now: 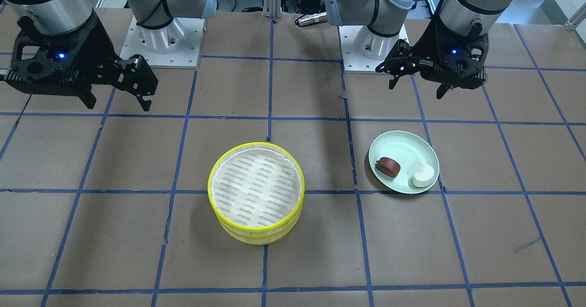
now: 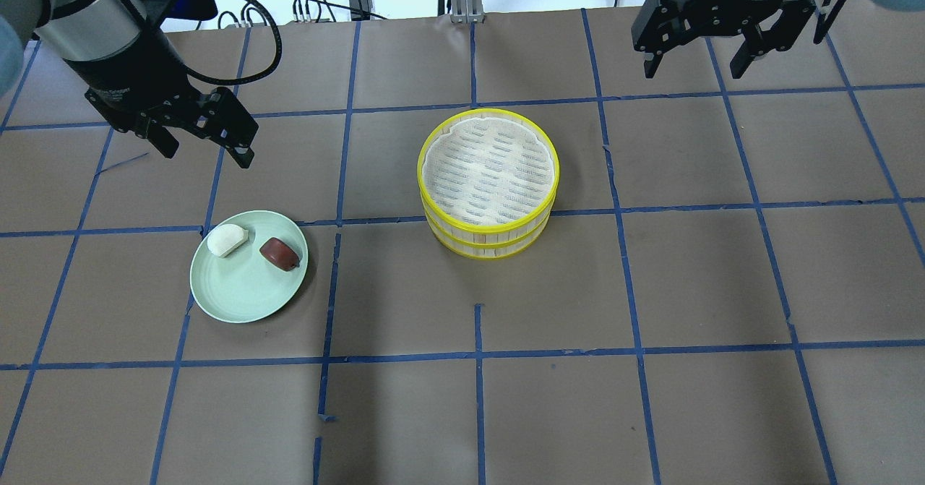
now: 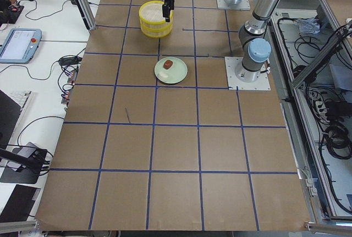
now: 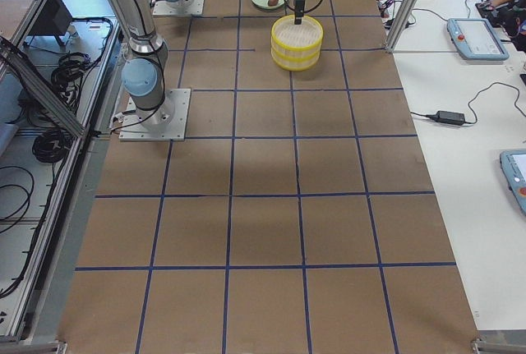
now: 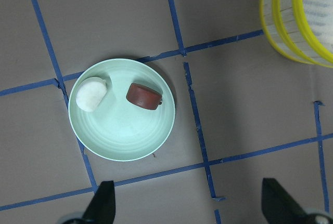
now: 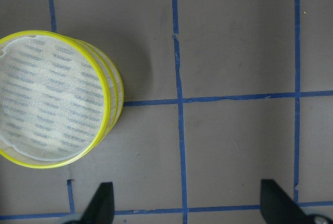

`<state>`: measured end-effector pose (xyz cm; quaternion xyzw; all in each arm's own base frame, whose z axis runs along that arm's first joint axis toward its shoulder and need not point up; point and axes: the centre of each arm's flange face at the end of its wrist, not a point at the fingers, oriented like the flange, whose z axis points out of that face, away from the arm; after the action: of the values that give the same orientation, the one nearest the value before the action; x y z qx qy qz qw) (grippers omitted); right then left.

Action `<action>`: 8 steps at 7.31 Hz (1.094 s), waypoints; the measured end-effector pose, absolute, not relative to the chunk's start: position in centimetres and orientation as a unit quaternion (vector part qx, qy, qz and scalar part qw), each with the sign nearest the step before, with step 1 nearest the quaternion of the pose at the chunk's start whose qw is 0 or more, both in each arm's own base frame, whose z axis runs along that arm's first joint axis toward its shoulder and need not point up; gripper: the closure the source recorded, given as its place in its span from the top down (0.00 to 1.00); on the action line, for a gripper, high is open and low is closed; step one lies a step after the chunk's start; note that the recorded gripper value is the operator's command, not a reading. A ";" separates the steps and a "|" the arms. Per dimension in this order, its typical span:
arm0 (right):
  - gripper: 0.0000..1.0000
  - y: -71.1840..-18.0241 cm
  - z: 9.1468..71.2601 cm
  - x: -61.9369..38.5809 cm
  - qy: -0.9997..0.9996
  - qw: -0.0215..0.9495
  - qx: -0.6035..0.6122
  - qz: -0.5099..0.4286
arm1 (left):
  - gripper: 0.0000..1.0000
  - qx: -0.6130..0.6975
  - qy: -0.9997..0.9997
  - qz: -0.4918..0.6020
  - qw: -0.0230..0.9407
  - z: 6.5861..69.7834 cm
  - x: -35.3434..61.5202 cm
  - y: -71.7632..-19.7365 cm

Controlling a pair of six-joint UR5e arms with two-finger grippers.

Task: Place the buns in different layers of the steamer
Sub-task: 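Lower the left gripper onto the white bun on the green plate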

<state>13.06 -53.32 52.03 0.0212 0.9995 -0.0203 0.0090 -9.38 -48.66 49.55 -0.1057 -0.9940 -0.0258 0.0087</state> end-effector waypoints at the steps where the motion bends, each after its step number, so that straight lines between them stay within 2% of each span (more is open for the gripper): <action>1: 1.00 -53.3 52.1 13.2 1.000 0.009 0.020 -0.021 | 1.00 -0.106 -0.994 -0.025 0.009 49.6 -9.4 -48.6; 4: 1.00 -52.9 52.2 13.6 1.000 -0.004 0.015 -0.011 | 0.98 -0.106 -0.994 -0.028 0.010 49.4 -9.4 -48.6; 8: 1.00 -52.7 52.0 13.8 1.000 -0.006 0.014 -0.006 | 1.00 -0.112 -0.989 -0.094 -0.022 43.2 -7.6 -46.9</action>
<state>13.82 -52.70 52.02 0.0135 0.9999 -0.0060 -0.0065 -7.61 -46.93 43.20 -0.1118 -0.9890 -0.0940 -0.0223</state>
